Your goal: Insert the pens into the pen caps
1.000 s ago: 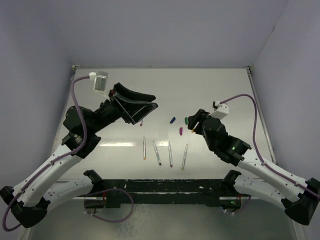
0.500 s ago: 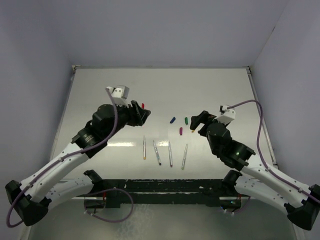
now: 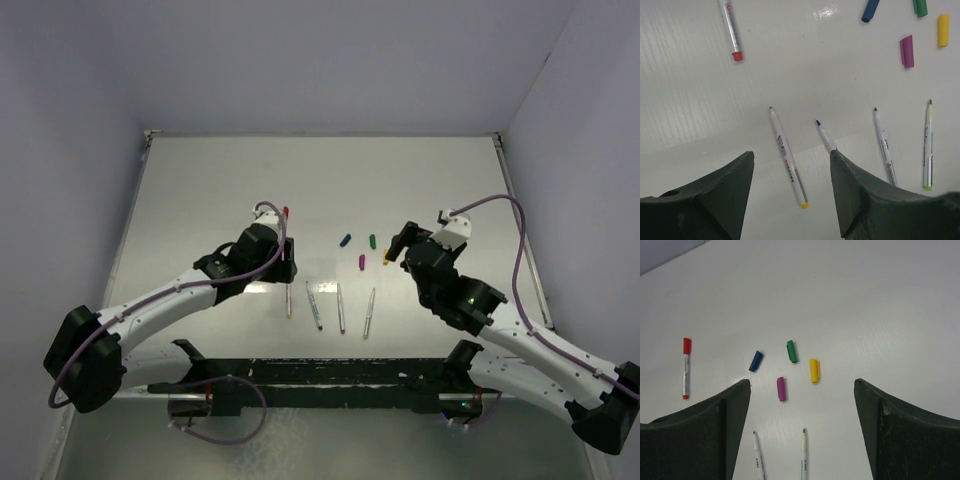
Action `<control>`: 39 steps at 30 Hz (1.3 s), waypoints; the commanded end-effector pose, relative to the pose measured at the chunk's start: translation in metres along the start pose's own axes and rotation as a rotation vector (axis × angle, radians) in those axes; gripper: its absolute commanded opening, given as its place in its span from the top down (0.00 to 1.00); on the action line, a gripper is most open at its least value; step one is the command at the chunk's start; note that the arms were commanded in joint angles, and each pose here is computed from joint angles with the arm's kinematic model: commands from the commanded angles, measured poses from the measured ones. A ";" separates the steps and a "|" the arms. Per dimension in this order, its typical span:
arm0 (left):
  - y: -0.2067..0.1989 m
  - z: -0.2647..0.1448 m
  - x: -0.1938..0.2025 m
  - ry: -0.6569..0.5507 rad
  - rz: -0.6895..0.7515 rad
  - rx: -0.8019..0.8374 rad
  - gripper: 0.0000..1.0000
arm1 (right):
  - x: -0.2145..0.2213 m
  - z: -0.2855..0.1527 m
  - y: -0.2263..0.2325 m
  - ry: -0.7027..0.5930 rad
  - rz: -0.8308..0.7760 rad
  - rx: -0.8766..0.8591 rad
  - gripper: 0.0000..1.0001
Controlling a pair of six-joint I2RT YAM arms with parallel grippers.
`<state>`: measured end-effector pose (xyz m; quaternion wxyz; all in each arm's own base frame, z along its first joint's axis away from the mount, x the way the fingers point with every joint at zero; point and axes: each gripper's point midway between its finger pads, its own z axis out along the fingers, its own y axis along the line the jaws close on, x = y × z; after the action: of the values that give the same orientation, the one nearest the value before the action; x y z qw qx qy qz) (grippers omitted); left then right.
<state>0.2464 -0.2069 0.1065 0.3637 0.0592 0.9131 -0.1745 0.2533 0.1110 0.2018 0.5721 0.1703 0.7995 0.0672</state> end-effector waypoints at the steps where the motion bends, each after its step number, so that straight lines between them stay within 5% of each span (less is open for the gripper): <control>1: -0.001 0.011 0.008 0.017 -0.026 -0.004 0.34 | -0.012 -0.002 -0.004 -0.042 0.046 0.029 0.14; 39: 0.024 0.049 0.083 0.265 0.020 -0.211 0.52 | -0.025 -0.021 -0.013 -0.073 0.143 -0.041 0.15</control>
<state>0.2272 -0.2111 0.0191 0.2641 0.0596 0.9580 -0.0947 0.2407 0.0993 0.2208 0.5893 0.2066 0.7718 0.1197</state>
